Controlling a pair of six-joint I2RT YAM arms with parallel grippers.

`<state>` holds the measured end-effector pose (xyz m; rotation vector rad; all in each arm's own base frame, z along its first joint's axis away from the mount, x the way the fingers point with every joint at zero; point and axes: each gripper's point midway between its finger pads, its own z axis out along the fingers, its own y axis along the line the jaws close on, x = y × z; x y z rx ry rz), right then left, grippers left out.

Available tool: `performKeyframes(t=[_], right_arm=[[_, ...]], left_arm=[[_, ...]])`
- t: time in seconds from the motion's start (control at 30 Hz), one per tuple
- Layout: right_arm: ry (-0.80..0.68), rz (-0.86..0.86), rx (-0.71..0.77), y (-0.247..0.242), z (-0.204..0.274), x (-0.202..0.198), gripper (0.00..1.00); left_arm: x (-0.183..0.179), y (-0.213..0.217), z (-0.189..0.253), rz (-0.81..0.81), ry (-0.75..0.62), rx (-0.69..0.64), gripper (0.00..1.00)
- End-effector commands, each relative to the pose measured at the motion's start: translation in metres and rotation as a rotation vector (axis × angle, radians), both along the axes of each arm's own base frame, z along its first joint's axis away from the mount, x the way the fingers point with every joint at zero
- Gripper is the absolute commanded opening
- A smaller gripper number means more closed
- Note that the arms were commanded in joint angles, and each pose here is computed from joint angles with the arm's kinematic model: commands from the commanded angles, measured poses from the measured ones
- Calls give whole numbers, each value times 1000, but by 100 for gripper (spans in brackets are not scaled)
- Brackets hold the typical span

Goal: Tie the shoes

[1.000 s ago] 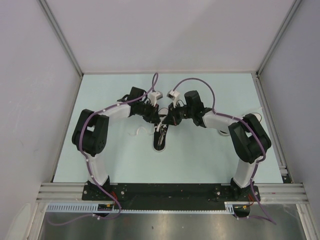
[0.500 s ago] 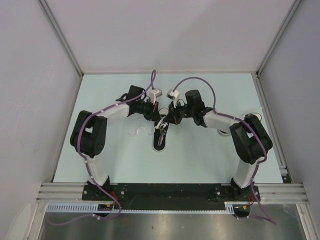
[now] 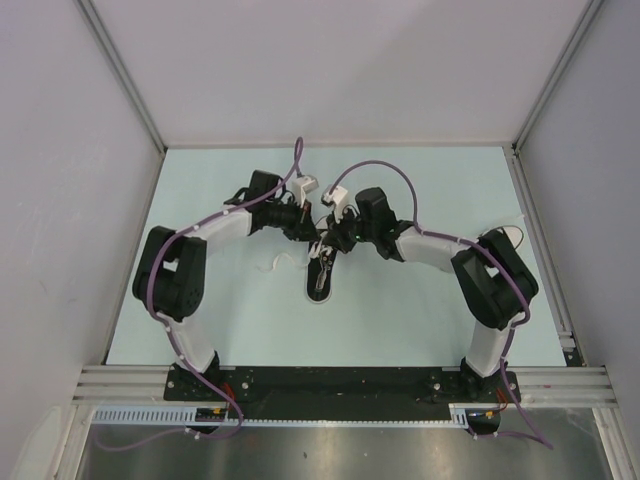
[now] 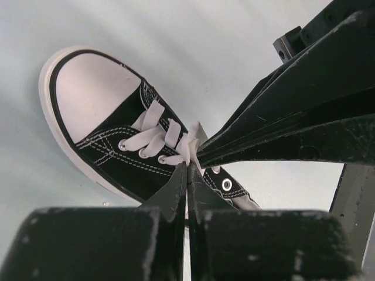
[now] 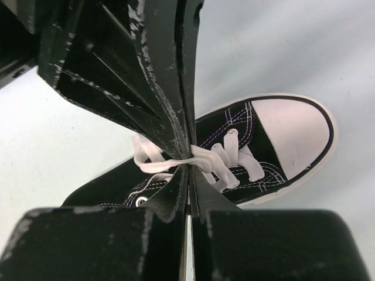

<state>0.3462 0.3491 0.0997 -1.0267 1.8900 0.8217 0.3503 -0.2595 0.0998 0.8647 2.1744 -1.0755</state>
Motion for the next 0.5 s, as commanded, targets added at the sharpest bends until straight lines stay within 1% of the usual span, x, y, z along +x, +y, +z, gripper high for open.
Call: performKeyframes(t=[0.0, 0.07, 0.27, 0.47], right_arm=[[-86, -35, 8, 12, 12, 16, 2], [-77, -56, 10, 12, 9, 18, 0], [-64, -98, 4, 12, 2, 18, 0], [-43, -177, 10, 12, -4, 24, 0]], left_arm=[[-4, 1, 26, -9, -46, -55, 0], [-5, 2, 27, -4, -47, -52, 0], [-8, 5, 31, 1, -67, -58, 0], [-14, 5, 27, -11, -47, -61, 0]])
